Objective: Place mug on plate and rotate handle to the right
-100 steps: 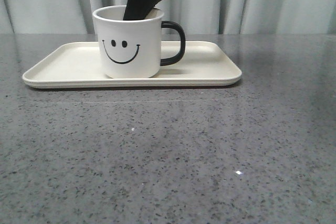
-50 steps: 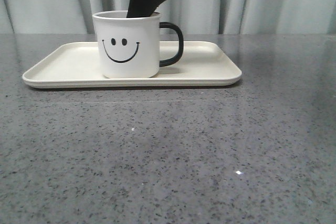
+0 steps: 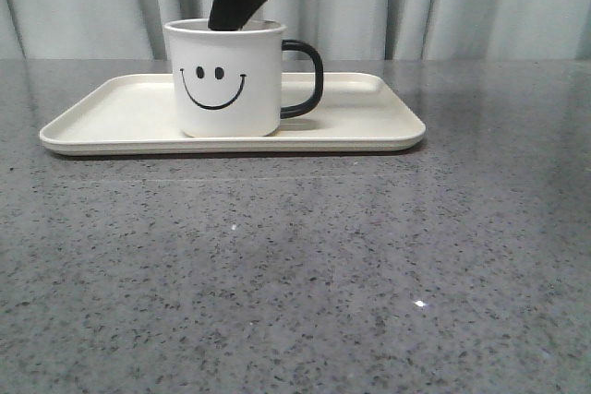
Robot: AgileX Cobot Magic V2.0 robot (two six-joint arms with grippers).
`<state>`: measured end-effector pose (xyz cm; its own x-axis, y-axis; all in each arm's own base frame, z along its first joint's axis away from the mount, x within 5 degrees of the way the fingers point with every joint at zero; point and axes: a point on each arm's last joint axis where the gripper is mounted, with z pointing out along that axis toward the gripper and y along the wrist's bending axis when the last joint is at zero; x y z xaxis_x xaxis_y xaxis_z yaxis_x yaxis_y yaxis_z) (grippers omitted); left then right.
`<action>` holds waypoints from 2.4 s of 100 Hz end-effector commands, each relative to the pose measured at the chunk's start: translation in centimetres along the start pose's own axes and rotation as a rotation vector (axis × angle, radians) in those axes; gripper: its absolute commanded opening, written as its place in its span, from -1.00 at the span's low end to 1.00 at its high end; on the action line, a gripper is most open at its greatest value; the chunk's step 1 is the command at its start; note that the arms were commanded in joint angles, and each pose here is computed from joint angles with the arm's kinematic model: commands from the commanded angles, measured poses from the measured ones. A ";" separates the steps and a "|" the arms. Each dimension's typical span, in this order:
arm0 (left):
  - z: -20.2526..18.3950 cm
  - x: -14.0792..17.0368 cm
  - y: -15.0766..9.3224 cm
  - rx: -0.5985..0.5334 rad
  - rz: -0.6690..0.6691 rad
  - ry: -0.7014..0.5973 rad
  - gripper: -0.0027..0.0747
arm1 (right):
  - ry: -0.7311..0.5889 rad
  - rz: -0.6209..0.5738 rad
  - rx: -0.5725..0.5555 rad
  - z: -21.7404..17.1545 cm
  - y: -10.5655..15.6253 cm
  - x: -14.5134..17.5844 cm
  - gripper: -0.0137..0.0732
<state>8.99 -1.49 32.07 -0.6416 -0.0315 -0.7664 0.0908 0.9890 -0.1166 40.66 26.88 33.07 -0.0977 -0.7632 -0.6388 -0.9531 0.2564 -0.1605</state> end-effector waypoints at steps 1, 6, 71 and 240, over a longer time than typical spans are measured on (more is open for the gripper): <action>-0.5 -1.2 -0.2 0.012 -0.011 -0.086 0.21 | -0.146 -0.044 0.113 -6.1 0.7 -3.1 0.38; -0.5 -1.2 -0.2 0.012 -0.011 -0.086 0.21 | -0.151 -0.050 0.115 -6.9 1.0 -3.4 0.38; -0.5 -1.1 -0.2 0.013 -0.012 -0.080 0.21 | -0.207 0.218 0.335 -19.6 1.7 -1.0 0.38; -0.5 -1.1 -0.4 0.033 -0.028 -0.080 0.21 | -0.231 0.828 0.827 -26.3 24.8 21.7 0.37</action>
<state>8.96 -1.65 32.07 -0.6446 -0.0451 -0.7632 0.0952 0.9858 -0.1387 7.56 1.23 33.98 -0.5487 -0.1054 -0.8294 -0.1702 0.9853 -0.0127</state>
